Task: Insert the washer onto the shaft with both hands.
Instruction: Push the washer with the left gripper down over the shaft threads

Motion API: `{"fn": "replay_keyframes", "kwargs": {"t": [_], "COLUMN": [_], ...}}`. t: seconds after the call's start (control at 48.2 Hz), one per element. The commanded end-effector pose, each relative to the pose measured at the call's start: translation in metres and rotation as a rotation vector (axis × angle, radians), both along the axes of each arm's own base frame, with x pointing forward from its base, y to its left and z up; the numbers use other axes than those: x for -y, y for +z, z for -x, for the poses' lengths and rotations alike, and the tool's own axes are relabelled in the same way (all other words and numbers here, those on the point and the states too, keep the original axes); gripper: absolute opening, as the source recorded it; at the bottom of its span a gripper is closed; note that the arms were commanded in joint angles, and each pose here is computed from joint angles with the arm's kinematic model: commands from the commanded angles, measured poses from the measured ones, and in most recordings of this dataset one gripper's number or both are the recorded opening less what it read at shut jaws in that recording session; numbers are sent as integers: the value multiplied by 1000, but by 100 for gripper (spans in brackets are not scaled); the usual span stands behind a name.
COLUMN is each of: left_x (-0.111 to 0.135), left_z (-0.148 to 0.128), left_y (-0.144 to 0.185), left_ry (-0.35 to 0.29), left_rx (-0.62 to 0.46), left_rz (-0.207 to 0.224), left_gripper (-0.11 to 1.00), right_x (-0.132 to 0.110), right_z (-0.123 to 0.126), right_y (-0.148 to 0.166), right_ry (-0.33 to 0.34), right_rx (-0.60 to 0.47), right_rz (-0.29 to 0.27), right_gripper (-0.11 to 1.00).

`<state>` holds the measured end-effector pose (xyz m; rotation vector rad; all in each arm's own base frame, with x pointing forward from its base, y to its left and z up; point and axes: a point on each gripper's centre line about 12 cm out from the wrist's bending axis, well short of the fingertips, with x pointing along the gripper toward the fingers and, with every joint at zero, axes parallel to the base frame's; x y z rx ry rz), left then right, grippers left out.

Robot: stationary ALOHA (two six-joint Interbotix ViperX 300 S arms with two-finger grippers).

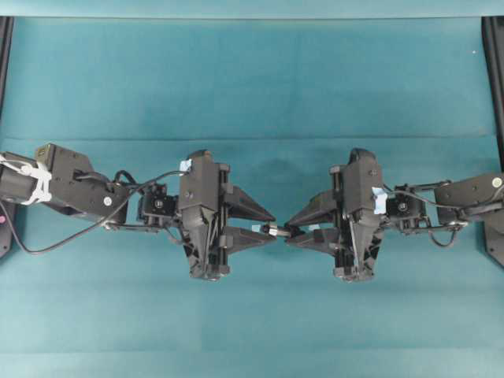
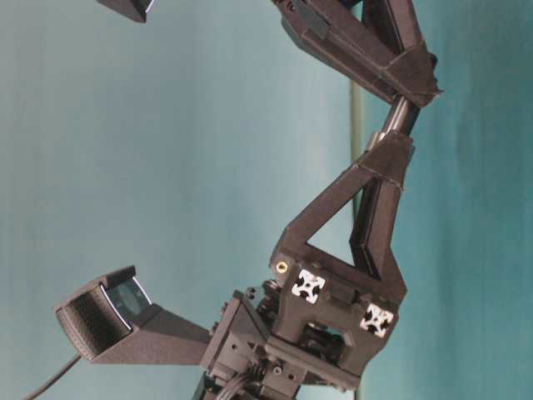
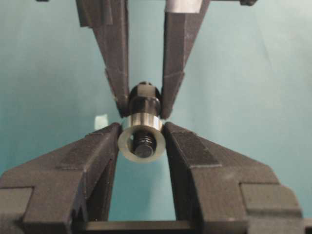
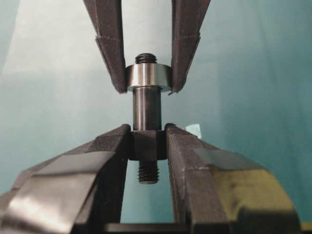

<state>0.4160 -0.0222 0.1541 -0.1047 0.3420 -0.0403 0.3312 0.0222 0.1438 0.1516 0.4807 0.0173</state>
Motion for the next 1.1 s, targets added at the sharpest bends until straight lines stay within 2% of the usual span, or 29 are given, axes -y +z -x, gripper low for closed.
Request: {"fn": "replay_keyframes", "kwargs": {"t": [0.0,0.643,0.871,1.079], "left_x": [1,1,1,2], "left_z": [-5,-10,-15,-21], "left_y": [8,6,6,6], "left_ry": [-4,-3,-14,-16], "left_rx": [20,-27,-42,-57], "left_rz": [-3,-8,-39,-46], "left_gripper": [38,38,38,38], "right_x": [1,1,1,1], "right_z": [-8,-10,-11,-12], "right_y": [12,0,2,3], "right_ry": [-2,-6,-7,-7], "right_rx": [46,14,35,44], "right_rz": [1,-3,-4,-5], "right_gripper": [0,0,0,0]}}
